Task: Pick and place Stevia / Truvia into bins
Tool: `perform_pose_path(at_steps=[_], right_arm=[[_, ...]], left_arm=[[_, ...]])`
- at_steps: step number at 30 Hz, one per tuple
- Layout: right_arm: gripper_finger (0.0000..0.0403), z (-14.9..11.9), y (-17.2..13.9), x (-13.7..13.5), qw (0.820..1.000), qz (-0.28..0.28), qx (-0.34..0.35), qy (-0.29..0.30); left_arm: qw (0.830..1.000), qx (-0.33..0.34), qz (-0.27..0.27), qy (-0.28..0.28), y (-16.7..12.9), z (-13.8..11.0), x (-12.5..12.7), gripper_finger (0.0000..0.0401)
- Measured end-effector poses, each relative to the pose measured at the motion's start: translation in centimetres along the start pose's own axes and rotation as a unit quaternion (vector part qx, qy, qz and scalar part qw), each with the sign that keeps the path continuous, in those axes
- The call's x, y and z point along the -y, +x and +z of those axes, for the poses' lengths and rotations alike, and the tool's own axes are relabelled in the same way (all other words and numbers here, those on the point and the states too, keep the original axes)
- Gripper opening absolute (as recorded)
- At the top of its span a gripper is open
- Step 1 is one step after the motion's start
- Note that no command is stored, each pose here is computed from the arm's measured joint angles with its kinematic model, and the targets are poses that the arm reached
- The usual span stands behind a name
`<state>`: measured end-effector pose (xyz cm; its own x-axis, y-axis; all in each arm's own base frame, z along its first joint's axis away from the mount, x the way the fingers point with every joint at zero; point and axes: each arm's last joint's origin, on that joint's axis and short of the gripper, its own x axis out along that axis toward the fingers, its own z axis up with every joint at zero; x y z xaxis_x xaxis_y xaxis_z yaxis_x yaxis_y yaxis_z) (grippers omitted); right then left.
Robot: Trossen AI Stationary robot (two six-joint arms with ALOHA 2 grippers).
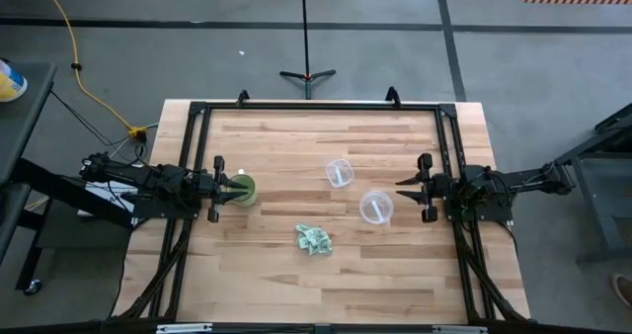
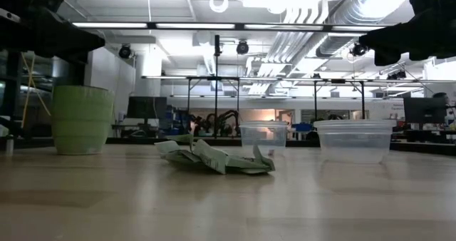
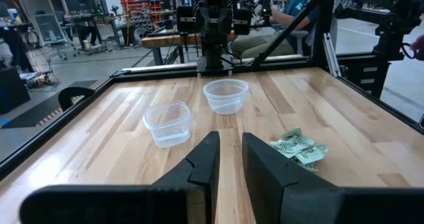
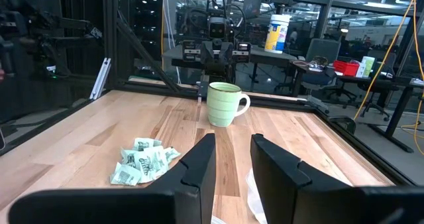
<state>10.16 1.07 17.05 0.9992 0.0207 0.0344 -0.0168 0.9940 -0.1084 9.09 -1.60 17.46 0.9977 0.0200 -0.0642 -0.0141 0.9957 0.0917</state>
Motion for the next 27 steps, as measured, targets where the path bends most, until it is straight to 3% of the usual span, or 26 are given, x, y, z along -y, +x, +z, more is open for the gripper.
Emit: perform_pose_path(at_steps=[11,17,27], right_arm=[[0.0087,0.1,0.0,0.0,1.000,0.000,0.003,0.000],[0.0087,0.6,0.0,0.1,0.999,-0.004,0.030,-0.030],[0.0087,1.1,-0.1,0.1,0.996,0.007,0.058,0.070]], left_arm=[[1.000,0.000,0.000,0.000,0.0,0.0,0.0,0.0099],[1.000,0.000,0.000,0.000,0.0,0.0,0.0,0.0099],[1.000,0.001,0.000,0.000,0.0,0.0,0.0,0.0099]])
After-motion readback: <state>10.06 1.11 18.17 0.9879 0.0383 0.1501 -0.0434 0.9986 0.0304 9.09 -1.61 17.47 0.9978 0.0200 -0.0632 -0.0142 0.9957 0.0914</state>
